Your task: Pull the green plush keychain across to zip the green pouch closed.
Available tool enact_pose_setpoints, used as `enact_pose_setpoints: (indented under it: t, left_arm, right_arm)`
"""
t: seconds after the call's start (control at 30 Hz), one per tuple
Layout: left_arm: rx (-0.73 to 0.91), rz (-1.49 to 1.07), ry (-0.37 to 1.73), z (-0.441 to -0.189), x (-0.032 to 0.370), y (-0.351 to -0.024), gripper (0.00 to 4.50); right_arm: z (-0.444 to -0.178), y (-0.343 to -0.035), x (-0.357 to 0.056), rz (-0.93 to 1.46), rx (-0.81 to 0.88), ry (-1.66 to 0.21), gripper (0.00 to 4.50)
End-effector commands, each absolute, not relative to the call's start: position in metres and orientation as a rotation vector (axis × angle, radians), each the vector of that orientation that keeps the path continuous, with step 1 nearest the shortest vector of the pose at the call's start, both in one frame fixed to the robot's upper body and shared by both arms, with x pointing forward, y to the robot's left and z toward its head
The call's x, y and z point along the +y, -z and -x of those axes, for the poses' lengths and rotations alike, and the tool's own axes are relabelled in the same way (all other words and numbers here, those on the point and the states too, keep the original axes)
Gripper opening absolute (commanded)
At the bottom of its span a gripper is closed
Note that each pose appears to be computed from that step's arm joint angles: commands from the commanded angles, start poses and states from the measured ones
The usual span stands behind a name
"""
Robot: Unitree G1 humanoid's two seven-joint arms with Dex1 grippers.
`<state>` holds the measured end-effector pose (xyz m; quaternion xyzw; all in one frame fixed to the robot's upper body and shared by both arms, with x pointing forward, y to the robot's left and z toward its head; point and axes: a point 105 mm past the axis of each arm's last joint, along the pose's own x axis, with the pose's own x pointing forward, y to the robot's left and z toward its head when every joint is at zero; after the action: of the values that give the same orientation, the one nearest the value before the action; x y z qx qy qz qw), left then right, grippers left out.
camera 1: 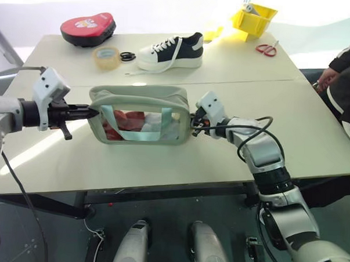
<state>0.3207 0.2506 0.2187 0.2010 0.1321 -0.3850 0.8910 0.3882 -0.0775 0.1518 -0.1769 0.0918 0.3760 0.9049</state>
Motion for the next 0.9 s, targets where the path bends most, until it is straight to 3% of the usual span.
enact_pose_setpoints:
  t: [0.03,0.13,0.17,0.27,0.4,0.47,0.67,0.77,0.9]
  left_arm:
    - [0.245,-0.449,0.774,-0.317,0.255,-0.230,0.00]
    - [0.245,-0.449,0.769,-0.316,0.256,-0.229,0.00]
    - [0.244,-0.448,0.769,-0.316,0.256,-0.228,0.00]
    - [0.241,-0.448,0.765,-0.315,0.256,-0.228,0.00]
    - [0.236,-0.452,0.760,-0.316,0.256,-0.228,0.00]
    - [0.233,-0.452,0.757,-0.317,0.257,-0.228,0.00]
    - [0.201,-0.446,0.765,-0.318,0.257,-0.235,0.00]
    - [0.146,-0.390,0.780,-0.318,0.255,-0.248,1.12]
    - [0.124,-0.394,0.765,-0.316,0.258,-0.262,3.15]
  right_arm:
    - [-0.391,-0.167,-0.077,0.385,0.133,-0.772,0.04]
    - [-0.389,-0.184,-0.077,0.389,0.104,-0.807,0.04]
    - [-0.387,-0.190,-0.077,0.381,0.098,-0.829,0.35]
    - [-0.381,-0.213,-0.086,0.406,0.080,-0.889,1.58]
    - [-0.379,-0.250,-0.114,0.471,0.058,-0.924,3.73]
    - [-0.380,-0.273,-0.131,0.524,0.038,-0.925,4.47]
    - [-0.345,-0.296,-0.139,0.590,0.053,-1.181,4.47]
    - [-0.331,-0.290,-0.133,0.611,0.066,-1.270,4.50]
    - [-0.330,-0.281,-0.126,0.601,0.061,-1.283,4.50]
